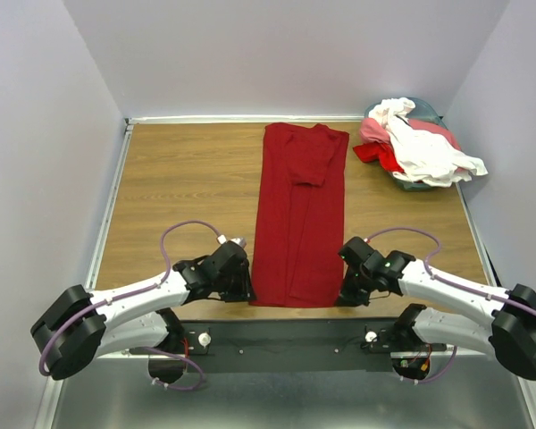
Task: Fold and stack the t-shirts
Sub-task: Fold the tshirt
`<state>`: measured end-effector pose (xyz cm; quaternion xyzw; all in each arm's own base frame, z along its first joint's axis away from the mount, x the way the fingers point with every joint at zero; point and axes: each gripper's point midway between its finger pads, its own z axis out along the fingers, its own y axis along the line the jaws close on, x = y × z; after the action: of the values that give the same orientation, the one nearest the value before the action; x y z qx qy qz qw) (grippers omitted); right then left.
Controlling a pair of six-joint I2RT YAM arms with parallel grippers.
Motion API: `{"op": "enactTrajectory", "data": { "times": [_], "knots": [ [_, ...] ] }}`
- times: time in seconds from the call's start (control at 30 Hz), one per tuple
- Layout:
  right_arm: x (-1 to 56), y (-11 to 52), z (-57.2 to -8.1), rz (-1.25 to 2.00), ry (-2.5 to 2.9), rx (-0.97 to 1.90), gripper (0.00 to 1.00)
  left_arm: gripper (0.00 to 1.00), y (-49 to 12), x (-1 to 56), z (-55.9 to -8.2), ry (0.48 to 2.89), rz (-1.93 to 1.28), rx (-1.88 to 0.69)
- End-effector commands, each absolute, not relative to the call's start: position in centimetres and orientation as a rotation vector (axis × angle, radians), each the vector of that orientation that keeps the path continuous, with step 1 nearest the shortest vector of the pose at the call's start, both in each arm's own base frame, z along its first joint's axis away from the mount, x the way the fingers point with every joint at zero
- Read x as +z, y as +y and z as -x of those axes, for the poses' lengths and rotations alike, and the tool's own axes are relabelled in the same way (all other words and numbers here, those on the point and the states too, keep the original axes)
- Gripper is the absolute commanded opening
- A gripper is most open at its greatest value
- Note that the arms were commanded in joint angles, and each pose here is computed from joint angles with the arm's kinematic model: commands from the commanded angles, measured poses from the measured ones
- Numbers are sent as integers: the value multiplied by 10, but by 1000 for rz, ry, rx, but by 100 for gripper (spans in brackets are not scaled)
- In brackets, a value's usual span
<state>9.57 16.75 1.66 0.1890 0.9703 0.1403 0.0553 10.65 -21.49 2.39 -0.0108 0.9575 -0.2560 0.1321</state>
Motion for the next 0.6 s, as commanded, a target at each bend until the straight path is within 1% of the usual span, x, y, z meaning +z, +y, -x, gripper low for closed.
{"op": "enactTrajectory", "data": {
  "times": [0.0, 0.23, 0.27, 0.33, 0.37, 0.43, 0.47, 0.5, 0.57],
  "knots": [
    [12, 156, -95, -597, 2919, 359, 9, 33, -211, 16, -99, 2799, 36, -743],
    [13, 154, -95, -587, 2907, 367, 9, 30, -212, 16, -99, 2796, 24, -755],
    [16, 157, -98, -583, 2901, 378, 9, 27, -214, 17, -99, 2793, 22, -766],
    [17, 156, -101, -571, 2885, 362, 9, 24, -217, 20, -101, 2782, 19, -784],
    [18, 156, -104, -570, 2882, 351, 9, 19, -218, 20, -101, 2779, 12, -792],
    [20, 157, -107, -570, 2874, 348, 9, 12, -221, 24, -103, 2767, -6, -799],
    [20, 157, -109, -566, 2869, 338, 9, 2, -222, 25, -105, 2762, -13, -802],
    [26, 160, -113, -556, 2858, 352, 9, 0, -224, 28, -106, 2754, -20, -808],
    [31, 163, -119, -527, 2841, 359, 7, 0, -230, 39, -114, 2720, -18, -820]
  ]
}}
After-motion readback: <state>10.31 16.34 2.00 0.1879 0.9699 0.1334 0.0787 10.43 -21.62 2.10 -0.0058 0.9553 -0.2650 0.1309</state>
